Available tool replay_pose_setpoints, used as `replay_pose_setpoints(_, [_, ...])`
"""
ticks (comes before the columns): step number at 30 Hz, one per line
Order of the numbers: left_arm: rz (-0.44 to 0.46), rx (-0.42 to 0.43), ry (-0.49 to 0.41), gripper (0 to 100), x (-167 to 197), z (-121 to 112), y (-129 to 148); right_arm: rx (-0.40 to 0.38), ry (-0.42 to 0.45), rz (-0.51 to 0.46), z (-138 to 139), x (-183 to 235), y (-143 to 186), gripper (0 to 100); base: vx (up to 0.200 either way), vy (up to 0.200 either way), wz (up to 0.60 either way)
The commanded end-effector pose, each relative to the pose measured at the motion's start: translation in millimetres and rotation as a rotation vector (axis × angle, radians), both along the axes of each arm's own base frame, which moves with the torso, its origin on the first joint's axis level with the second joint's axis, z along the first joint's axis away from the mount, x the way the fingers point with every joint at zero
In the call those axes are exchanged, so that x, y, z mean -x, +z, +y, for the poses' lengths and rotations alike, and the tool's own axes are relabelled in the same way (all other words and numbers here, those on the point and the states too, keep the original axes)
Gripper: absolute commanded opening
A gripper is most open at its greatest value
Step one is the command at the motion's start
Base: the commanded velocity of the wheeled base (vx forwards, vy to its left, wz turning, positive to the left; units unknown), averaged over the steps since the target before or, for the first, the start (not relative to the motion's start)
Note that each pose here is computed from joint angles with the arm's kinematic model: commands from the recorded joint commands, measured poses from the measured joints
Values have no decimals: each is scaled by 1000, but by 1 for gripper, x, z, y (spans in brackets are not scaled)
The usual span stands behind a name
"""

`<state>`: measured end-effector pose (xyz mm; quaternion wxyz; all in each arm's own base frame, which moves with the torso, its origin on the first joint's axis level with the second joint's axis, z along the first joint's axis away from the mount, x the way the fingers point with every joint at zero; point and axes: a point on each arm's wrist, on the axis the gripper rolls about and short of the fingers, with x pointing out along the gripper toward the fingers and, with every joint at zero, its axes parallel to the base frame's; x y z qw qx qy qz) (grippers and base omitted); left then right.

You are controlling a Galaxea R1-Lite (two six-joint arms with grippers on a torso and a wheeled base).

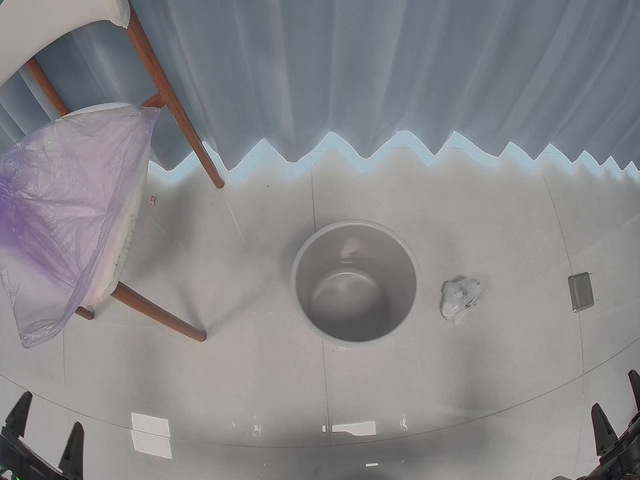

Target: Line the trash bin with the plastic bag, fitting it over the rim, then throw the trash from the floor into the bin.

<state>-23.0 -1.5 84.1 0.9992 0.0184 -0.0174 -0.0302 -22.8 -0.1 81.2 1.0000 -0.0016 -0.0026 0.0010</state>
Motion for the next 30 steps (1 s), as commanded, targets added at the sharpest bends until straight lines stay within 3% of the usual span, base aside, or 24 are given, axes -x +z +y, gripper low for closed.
replay_pose_setpoints(1, [-204,-1,20,100,3,0,16,1,0,1,0,0,-5,100,0,0,0])
replay_pose_setpoints(3, [-204,-7,18,100,3,0,16,0,1,1,0,0,-5,100,0,0,0])
replay_pose_setpoints(7, [-224,-105,-19,100,7,-1,27,0,1,1,0,0,-5,100,0,0,0])
replay_pose_setpoints(10, [-167,-106,-27,100,5,-1,42,-2,1,1,0,0,-5,100,0,0,0])
replay_pose_setpoints(12, [-128,-104,-35,100,3,-1,75,0,1,1,0,0,-5,100,0,0,0])
replay_pose_setpoints(17, [-78,-105,-70,100,-16,-1,112,-2,0,1,0,0,-5,100,0,0,0])
replay_pose_setpoints(20, [-64,-104,-114,100,-30,-2,136,-2,-2,1,0,0,-5,100,0,0,0])
replay_pose_setpoints(21, [-73,-108,-185,100,-37,-4,153,-2,0,1,0,0,-5,100,0,0,0])
replay_pose_setpoints(24, [-62,-115,-292,100,-52,-7,172,-2,0,1,0,0,-5,100,0,0,0])
replay_pose_setpoints(30, [37,-114,-337,100,-102,-12,191,-2,0,1,0,0,-5,100,0,0,0])
